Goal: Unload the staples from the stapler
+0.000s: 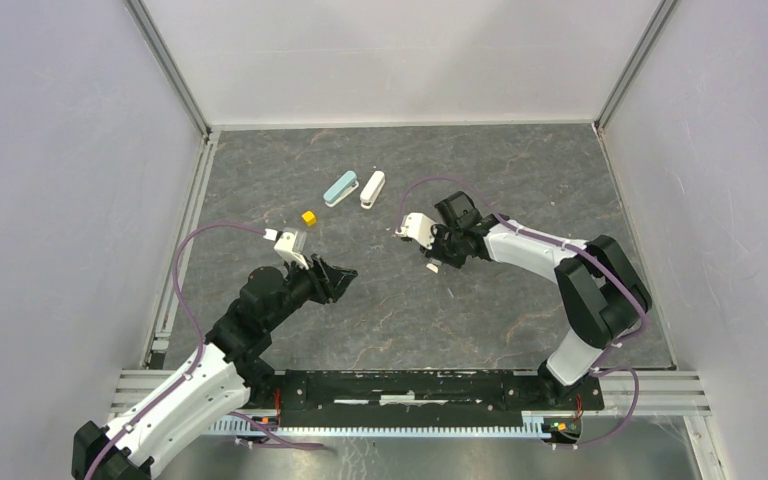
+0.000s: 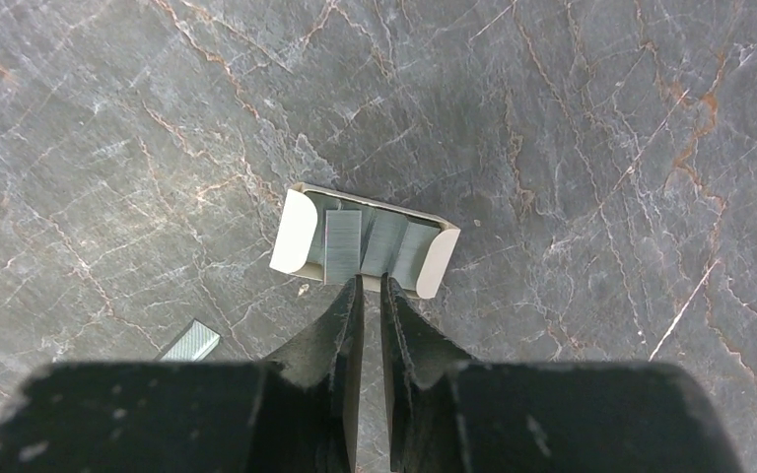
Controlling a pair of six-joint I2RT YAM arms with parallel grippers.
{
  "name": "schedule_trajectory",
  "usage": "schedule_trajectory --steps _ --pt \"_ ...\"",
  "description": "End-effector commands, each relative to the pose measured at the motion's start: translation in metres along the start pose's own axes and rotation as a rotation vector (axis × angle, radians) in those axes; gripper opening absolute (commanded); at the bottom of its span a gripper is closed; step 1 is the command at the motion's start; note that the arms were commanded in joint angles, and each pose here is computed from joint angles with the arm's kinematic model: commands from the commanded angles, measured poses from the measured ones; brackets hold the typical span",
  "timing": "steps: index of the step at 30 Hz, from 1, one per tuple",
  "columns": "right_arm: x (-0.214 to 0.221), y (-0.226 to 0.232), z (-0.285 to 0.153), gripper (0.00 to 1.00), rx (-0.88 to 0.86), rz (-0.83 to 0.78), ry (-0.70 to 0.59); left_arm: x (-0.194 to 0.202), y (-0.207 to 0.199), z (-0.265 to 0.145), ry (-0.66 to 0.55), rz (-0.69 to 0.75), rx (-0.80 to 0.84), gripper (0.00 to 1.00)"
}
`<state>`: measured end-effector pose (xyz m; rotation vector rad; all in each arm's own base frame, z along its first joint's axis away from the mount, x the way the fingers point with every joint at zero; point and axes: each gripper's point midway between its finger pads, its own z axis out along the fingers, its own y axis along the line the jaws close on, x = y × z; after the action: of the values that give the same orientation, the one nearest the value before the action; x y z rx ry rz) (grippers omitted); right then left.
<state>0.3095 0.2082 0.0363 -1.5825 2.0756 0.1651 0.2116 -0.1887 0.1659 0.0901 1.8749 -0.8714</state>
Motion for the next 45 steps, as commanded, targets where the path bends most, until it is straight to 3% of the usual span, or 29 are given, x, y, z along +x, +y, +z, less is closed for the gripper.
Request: schedule_trajectory --steps 1,18,27,33,45 --pt "0.000 -0.001 0.003 0.17 -0.004 0.005 0.004 -0.008 -0.007 0.000 -0.035 -0.029 0.027 0.55" --pt "-0.016 -0.004 -0.008 0.17 0.004 0.005 -0.069 -0.009 -0.007 0.001 -0.034 -0.028 0.026 0.55" --pt "-0.010 -0.039 -0.026 0.21 0.098 0.156 -0.211 0.002 -0.014 0.010 -0.018 -0.092 0.088 0.55" --pt "0.010 -0.054 -0.013 0.21 0.180 0.244 -0.175 0.005 -0.016 0.012 -0.009 -0.105 0.104 0.55" --pt "0.020 -0.034 0.014 0.21 0.070 0.291 -0.138 0.011 -0.015 0.012 -0.003 -0.130 0.113 0.55"
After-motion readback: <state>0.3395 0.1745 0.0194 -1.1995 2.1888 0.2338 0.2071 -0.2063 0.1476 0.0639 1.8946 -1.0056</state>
